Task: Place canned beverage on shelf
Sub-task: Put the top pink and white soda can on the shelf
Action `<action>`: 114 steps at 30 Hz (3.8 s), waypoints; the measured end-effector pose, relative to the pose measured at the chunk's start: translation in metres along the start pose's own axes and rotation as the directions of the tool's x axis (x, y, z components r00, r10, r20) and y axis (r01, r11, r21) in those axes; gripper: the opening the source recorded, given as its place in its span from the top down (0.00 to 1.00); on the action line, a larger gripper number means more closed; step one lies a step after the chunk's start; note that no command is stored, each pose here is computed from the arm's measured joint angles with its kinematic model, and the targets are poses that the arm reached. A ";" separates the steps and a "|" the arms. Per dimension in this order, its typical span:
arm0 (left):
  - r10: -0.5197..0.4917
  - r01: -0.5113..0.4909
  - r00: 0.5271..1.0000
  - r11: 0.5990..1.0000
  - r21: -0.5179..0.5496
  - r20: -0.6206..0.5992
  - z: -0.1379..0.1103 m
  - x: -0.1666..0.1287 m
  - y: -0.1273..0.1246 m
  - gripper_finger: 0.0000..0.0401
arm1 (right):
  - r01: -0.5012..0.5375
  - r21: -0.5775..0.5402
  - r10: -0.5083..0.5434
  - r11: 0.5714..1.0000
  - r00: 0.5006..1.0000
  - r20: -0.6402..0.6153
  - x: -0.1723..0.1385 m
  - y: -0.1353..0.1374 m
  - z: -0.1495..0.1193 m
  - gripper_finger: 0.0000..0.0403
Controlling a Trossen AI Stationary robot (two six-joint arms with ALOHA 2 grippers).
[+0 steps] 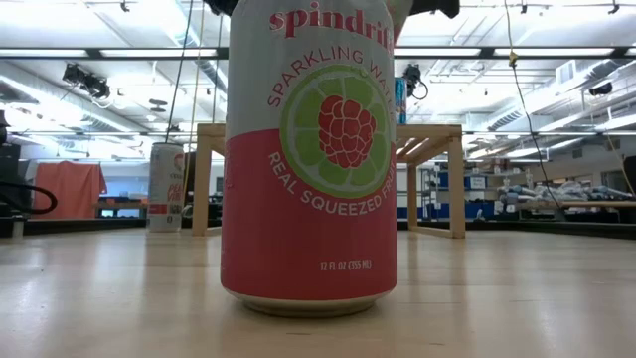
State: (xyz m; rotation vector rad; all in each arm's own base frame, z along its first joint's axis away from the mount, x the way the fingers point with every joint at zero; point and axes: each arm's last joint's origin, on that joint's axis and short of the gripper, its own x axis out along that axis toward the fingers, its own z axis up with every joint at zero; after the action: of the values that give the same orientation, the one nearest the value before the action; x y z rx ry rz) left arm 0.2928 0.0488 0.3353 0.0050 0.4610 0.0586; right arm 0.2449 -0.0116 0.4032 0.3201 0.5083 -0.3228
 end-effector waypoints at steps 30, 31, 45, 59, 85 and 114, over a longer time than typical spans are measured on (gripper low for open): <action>-0.114 0.119 0.990 0.991 -0.055 0.087 -0.001 0.036 0.015 0.11 | -0.099 -0.043 0.099 0.994 0.995 -0.003 0.068 0.004 0.008 0.27; -0.114 0.119 0.990 0.991 -0.055 0.088 -0.001 0.036 0.015 0.11 | -0.104 -0.041 0.103 0.994 0.995 -0.002 0.069 0.004 0.008 0.27; -0.109 0.113 0.990 0.993 -0.037 0.085 -0.001 0.035 0.018 0.18 | -0.134 -0.061 0.135 0.989 0.991 0.021 0.072 0.005 0.011 0.26; -0.071 0.075 0.988 0.997 -0.025 0.140 0.003 0.031 0.038 0.28 | -0.121 -0.096 0.129 0.988 0.988 0.087 0.060 0.000 0.019 0.19; 0.013 -0.004 0.970 0.999 -0.038 0.244 -0.014 0.034 0.124 0.28 | 0.001 -0.228 0.087 0.974 0.921 0.380 -0.046 -0.003 0.033 0.17; -0.065 0.096 0.939 0.992 -0.077 0.338 -0.049 0.043 0.194 0.28 | 0.053 -0.238 0.029 0.970 0.945 0.326 -0.054 -0.001 0.021 0.16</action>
State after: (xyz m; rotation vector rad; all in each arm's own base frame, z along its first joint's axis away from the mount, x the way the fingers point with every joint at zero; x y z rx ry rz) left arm 0.2991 0.2448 0.2761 -0.0939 0.1166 -0.0024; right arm 0.2090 -0.0086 0.4486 0.0202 0.2171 -0.3140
